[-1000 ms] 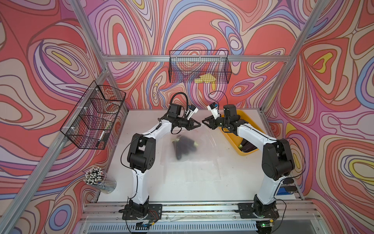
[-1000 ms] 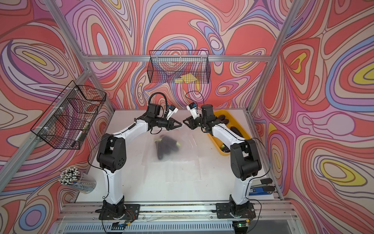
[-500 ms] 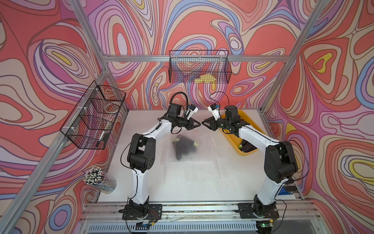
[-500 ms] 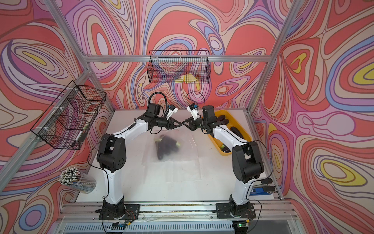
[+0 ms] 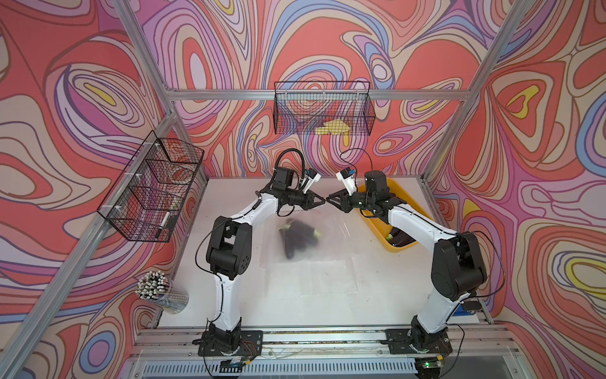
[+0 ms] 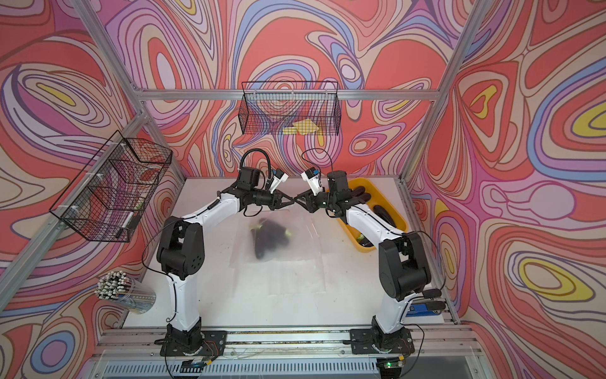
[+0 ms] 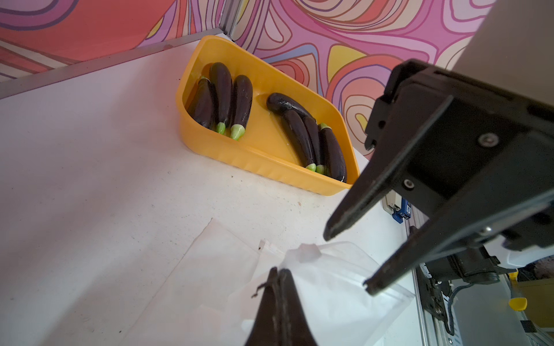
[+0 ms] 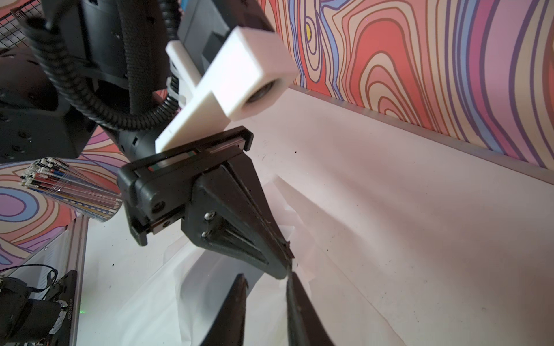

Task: Place the eggplant in a zip-top bag and seal the zipper
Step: Zip the zipper on the zipper food storage bag, then place the zipper food storage bag at the center of the board, then pick up the zipper food storage bag.

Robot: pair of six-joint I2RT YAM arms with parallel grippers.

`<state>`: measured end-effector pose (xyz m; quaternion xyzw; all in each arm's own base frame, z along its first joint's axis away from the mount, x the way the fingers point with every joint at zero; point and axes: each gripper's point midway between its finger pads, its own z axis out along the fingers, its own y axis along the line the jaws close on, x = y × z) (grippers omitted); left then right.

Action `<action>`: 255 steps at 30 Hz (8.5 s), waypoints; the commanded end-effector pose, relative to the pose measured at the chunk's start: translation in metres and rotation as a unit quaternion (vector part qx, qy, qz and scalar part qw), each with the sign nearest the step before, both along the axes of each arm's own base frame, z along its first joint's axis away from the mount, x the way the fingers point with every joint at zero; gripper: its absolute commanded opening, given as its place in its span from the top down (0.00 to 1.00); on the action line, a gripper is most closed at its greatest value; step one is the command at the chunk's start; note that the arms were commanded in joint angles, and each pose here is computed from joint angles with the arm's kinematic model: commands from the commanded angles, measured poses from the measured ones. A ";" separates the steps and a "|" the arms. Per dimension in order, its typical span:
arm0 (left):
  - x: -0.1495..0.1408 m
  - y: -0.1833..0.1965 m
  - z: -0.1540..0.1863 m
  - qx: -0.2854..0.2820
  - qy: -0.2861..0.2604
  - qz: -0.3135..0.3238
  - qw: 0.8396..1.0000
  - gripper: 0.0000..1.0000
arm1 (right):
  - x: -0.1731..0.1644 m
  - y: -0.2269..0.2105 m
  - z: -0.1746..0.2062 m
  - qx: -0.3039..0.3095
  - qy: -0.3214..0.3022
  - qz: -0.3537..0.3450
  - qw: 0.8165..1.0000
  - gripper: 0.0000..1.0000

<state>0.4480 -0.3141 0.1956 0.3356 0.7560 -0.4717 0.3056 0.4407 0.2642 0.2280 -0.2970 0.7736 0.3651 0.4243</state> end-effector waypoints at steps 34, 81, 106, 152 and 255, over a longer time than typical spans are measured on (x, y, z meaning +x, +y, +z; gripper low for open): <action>-0.022 -0.006 0.046 -0.058 -0.039 -0.061 0.996 0.81 | -0.001 0.003 -0.023 -0.006 0.021 0.005 1.000 0.96; 0.000 0.004 0.045 -0.063 -0.048 0.016 0.997 1.00 | -0.020 -0.002 -0.024 -0.018 0.044 0.000 0.999 0.96; 0.040 0.035 0.047 -0.052 -0.061 0.098 0.992 1.00 | -0.061 -0.018 -0.050 -0.050 0.096 0.003 0.994 0.95; 0.104 0.094 0.044 -0.040 -0.067 0.206 0.975 1.00 | -0.114 -0.047 -0.080 -0.075 0.174 -0.041 0.981 0.94; -0.137 -0.027 -0.118 0.203 0.192 0.279 0.919 0.51 | -0.168 -0.078 -0.194 -0.061 0.393 -0.195 0.897 0.66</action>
